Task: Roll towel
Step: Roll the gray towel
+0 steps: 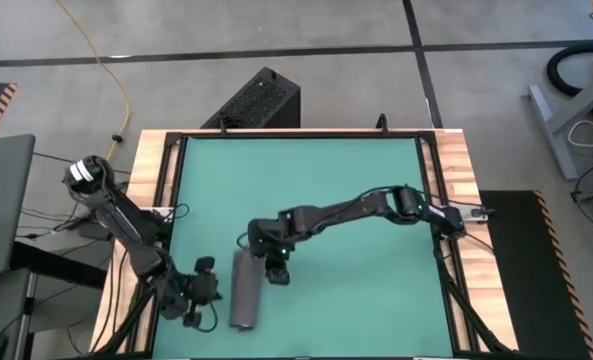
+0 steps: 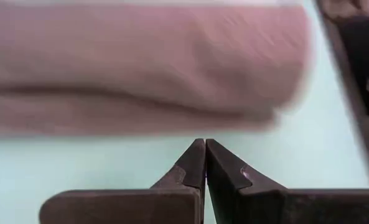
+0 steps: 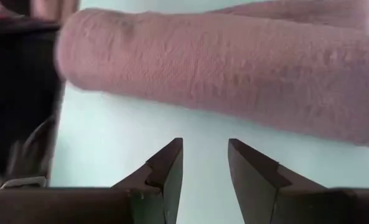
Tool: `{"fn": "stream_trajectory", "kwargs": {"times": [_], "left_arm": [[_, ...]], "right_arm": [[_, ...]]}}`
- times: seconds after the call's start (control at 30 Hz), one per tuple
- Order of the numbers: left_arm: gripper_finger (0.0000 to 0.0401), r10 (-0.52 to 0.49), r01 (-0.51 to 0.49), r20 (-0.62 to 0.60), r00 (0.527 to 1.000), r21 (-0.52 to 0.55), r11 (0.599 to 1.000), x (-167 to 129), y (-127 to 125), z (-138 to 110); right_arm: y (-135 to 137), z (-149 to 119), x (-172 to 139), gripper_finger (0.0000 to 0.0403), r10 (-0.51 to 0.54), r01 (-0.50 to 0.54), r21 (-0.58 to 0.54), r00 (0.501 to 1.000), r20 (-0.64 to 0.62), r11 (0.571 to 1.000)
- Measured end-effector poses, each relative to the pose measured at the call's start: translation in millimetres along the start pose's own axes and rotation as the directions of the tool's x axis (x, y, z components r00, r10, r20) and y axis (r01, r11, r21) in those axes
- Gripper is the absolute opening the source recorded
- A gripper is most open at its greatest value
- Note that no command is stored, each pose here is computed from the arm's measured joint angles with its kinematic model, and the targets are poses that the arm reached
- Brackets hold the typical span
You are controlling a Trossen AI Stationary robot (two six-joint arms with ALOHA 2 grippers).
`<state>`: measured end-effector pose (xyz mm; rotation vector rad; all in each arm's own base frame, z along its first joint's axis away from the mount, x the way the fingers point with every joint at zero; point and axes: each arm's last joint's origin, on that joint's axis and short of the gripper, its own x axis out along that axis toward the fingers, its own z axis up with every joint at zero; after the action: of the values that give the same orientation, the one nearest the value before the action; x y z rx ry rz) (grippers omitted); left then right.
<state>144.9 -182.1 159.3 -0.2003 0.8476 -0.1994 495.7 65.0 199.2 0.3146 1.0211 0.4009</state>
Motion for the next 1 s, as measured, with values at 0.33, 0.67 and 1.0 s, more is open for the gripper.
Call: {"fn": "stream_trajectory", "kwargs": {"times": [0.33,0.67,1.0], "left_arm": [[0.0,0.187,-0.204,0.122,0.975,0.147,0.968,-5,60,51],[0.0,0.222,-0.244,0.127,0.967,0.205,0.948,1,100,74],[0.0,0.211,-0.2,-0.028,0.977,0.213,0.956,42,103,59]], "right_arm": [[104,0,32,0.0152,-0.053,0.076,-0.072,0.959,0.278,0.994],[124,-5,81,0.0118,-0.146,0.214,-0.065,0.829,0.539,0.975],[131,-34,114,0.0063,-0.238,0.305,-0.092,0.869,0.433,0.948]]}}
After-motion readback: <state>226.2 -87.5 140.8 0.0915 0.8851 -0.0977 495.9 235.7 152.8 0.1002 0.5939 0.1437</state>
